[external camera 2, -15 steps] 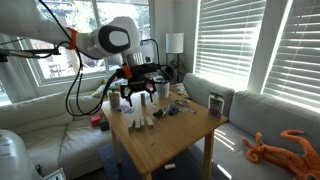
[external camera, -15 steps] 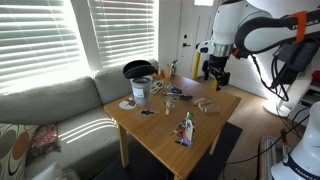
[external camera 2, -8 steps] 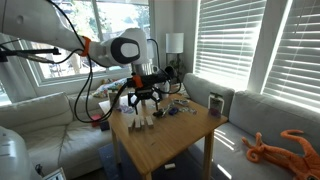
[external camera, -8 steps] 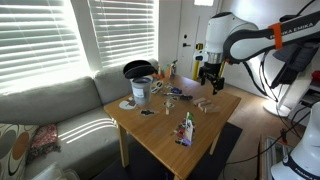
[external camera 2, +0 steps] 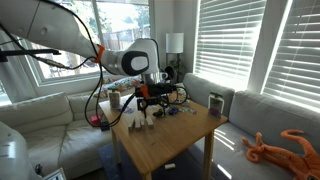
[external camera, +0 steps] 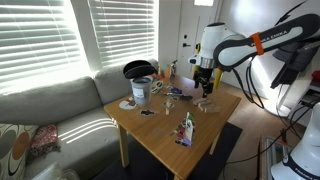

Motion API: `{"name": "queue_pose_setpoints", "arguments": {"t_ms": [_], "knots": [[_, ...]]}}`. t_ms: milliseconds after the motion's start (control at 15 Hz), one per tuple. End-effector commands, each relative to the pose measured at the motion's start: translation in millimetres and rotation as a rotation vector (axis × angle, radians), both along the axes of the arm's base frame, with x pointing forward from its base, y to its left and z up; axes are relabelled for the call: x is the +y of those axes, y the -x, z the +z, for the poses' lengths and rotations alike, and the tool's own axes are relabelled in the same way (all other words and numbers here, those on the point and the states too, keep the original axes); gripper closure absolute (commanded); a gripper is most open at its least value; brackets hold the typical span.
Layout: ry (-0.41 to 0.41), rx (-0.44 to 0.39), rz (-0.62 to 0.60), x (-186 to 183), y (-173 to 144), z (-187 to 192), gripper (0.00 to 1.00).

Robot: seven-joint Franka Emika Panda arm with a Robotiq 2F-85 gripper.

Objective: Pick up the top most laying wooden block and stack it vertically on the vertical wooden block on the table

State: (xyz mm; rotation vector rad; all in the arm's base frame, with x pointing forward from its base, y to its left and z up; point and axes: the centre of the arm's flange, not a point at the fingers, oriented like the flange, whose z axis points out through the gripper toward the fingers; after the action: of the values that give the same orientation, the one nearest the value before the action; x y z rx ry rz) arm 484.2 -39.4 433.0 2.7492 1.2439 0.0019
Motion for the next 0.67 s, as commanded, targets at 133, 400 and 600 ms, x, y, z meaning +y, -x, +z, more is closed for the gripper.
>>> {"name": "queue_pose_setpoints", "arguments": {"t_ms": [133, 400, 600], "knots": [[-0.048, -0.017, -0.059, 8, -15, -11, 0.03], [-0.049, 0.004, -0.043, 22, -7, -7, 0.01], [-0.044, 0.010, -0.013, 33, -3, -12, 0.00]]}}
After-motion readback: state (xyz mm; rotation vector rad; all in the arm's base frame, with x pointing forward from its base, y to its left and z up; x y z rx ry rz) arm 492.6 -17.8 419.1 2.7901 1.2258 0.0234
